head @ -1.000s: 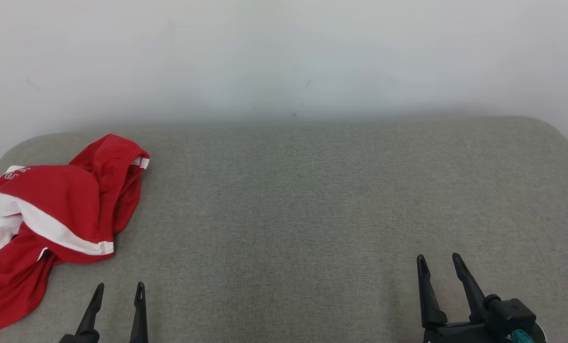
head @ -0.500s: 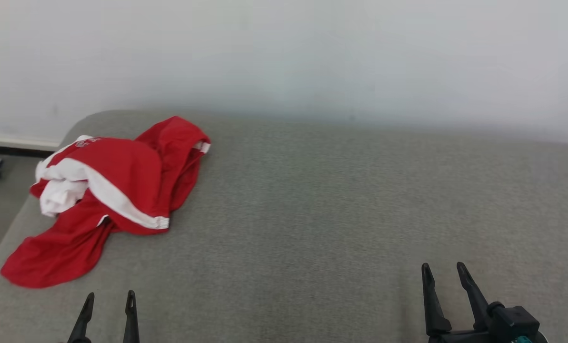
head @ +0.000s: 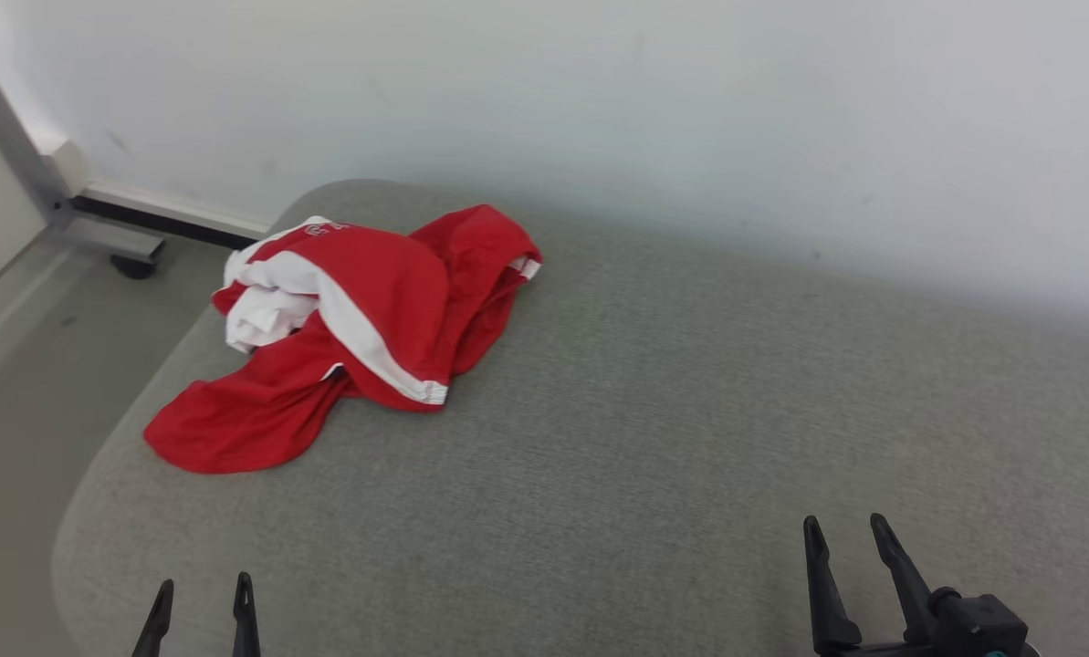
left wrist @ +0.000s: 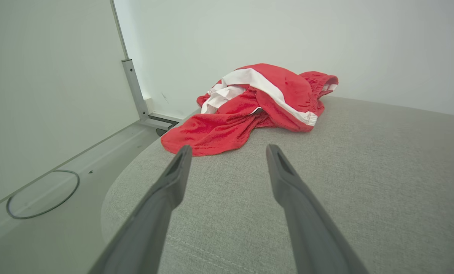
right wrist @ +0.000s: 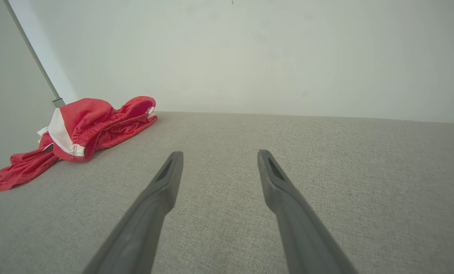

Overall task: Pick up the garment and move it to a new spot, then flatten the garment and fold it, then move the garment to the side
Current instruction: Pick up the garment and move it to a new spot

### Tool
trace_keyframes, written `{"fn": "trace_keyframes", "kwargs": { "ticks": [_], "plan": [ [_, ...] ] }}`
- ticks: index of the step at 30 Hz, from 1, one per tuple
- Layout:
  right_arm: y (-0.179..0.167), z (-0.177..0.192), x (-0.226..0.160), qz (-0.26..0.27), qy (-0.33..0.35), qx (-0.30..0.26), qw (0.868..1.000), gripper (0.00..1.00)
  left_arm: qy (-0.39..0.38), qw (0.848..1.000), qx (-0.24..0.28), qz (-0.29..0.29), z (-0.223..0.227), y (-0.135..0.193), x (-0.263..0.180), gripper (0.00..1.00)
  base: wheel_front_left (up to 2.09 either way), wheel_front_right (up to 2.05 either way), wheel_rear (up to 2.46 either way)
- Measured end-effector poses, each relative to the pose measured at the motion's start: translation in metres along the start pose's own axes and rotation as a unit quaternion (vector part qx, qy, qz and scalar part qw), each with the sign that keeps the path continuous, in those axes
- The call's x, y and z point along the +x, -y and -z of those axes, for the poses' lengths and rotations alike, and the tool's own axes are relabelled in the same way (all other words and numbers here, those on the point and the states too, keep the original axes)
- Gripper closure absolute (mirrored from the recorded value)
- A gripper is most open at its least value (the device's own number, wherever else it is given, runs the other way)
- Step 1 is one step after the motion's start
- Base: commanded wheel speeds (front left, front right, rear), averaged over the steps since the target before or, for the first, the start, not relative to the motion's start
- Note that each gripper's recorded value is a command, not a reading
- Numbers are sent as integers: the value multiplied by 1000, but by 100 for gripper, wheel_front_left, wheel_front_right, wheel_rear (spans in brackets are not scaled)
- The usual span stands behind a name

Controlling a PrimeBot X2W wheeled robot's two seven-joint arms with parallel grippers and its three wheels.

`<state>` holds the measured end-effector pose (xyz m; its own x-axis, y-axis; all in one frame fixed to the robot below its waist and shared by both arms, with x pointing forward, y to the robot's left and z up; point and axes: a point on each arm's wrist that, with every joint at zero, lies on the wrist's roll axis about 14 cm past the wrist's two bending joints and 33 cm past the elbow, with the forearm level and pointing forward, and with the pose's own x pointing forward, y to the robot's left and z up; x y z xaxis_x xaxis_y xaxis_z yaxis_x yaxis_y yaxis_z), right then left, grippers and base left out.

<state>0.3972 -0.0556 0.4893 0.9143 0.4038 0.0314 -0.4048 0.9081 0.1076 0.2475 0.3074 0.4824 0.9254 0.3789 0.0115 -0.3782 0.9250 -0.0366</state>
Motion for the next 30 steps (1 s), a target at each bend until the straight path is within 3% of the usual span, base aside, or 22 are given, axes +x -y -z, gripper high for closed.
{"fn": "trace_keyframes", "kwargs": {
  "ticks": [14,24,30],
  "plan": [
    [-40,5,19,-62,-8,0,998,0,4,997,2,-77,-2,-44,-30,0,0,0,0],
    [-39,10,20,-63,-13,-1,998,0,3,996,3,-88,-3,-47,-24,0,0,0,0],
    [-24,7,22,-43,-7,-9,999,0,30,996,1,-80,-22,-43,3,0,0,0,0]
  ]
}}
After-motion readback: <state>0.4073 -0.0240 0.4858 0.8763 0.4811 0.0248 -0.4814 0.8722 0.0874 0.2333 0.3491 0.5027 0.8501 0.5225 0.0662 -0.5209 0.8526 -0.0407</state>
